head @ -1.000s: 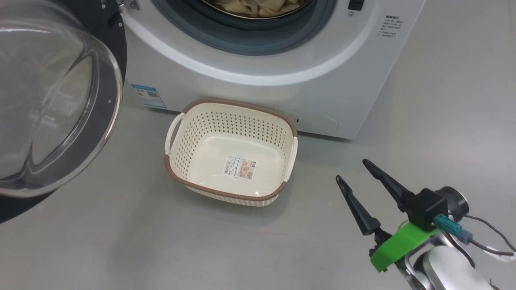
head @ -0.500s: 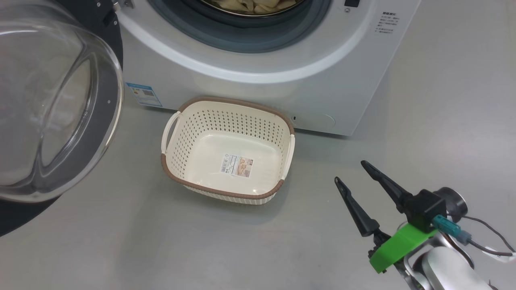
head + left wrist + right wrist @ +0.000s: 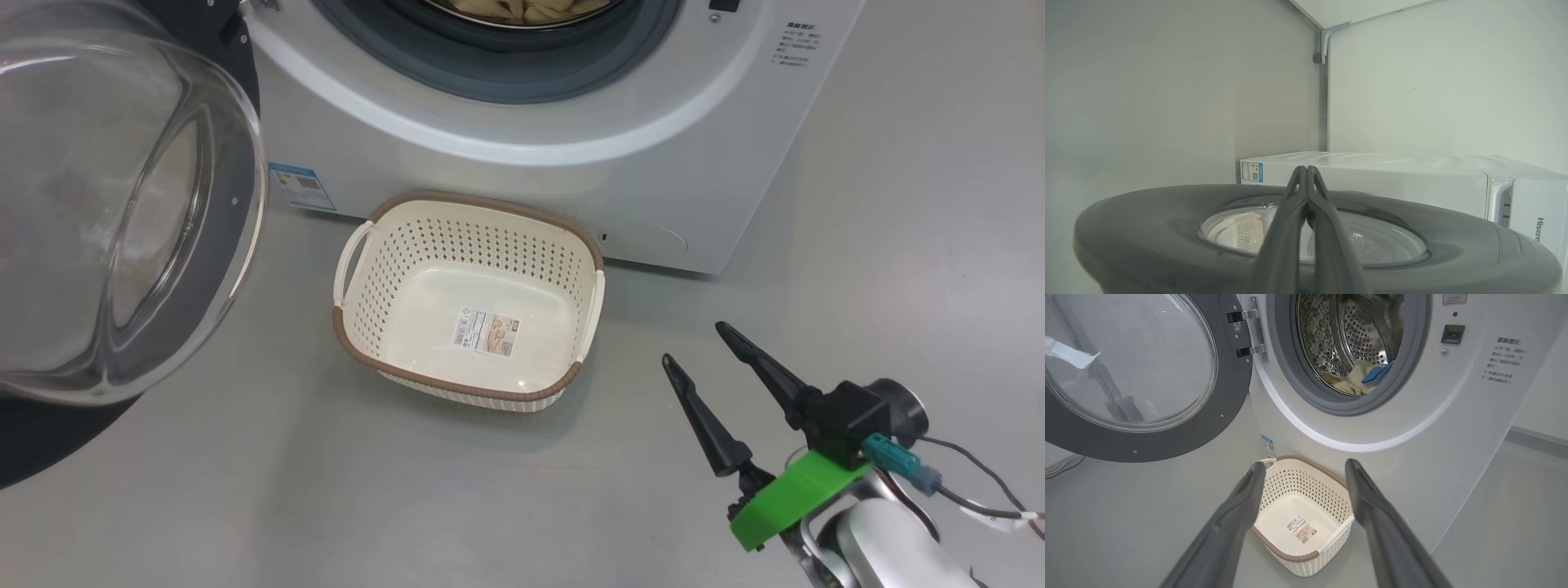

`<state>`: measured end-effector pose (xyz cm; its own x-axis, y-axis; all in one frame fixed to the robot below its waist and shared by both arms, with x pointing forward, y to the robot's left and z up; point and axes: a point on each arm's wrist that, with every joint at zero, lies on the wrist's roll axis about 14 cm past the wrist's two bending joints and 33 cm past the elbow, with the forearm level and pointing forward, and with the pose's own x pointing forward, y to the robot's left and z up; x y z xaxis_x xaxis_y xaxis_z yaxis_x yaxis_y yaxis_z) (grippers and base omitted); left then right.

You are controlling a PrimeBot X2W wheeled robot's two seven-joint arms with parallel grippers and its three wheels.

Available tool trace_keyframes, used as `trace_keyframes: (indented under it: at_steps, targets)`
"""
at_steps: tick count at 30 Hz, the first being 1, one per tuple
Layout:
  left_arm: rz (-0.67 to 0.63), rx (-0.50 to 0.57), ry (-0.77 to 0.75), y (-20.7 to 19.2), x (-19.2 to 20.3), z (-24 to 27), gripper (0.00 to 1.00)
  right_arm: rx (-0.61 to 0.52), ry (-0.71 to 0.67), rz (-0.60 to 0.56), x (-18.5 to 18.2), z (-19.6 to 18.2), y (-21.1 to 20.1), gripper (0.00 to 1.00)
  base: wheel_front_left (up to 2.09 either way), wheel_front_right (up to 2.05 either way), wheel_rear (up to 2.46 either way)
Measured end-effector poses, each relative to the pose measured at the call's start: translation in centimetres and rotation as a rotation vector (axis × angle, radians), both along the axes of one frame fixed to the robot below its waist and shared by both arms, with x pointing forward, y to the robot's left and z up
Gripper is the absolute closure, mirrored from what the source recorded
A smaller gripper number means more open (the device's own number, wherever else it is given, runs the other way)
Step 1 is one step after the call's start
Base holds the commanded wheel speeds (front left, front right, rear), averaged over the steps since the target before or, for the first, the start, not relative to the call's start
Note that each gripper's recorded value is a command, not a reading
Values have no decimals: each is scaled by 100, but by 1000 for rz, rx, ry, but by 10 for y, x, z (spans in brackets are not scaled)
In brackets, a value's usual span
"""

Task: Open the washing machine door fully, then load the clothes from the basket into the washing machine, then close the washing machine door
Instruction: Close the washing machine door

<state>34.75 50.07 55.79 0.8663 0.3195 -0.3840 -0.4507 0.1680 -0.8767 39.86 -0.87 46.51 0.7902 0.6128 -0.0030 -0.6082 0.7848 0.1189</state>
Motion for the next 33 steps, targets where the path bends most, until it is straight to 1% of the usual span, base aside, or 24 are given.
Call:
trace_keyframes:
  at_steps: [7,18,33]
  targets:
    - [-74,27,-9,-14,12,11,100,14,-5,-8,4,4,2,0,0,0,0]
    - [-142,50,-24,-27,7,26,100,46,-26,3,3,16,14,0,0,0,0]
    - [-306,63,-104,-70,5,54,100,76,-69,30,-3,37,31,0,0,0,0]
